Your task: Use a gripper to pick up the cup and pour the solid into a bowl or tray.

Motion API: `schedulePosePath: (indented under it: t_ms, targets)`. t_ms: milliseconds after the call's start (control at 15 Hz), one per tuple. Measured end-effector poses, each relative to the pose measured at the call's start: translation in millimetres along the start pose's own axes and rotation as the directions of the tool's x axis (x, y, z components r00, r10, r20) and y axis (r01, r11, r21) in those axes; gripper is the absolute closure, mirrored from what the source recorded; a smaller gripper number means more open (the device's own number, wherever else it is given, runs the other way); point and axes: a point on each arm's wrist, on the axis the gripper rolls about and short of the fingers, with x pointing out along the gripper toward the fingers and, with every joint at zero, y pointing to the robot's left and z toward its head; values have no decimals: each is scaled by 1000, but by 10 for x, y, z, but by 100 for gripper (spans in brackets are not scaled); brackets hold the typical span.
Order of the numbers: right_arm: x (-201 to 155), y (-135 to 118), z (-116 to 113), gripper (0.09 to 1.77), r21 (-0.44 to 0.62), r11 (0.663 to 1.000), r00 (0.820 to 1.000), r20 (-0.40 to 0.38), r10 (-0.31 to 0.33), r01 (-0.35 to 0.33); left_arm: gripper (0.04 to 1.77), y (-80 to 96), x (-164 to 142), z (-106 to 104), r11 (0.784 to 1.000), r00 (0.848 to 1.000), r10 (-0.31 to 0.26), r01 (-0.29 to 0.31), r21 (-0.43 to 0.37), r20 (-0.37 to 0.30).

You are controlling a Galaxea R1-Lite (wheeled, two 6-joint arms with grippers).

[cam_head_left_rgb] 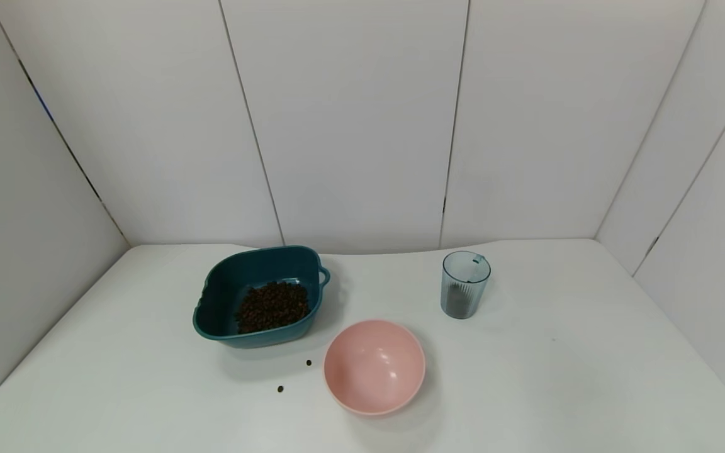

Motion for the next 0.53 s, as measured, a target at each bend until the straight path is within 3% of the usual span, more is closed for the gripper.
schedulePosePath:
  t_ms: [533]
  targets:
    - [3,-1,-14,16,34,999,1000,-8,-6,6,9,0,0,0,1000,1000,0,0,0,0]
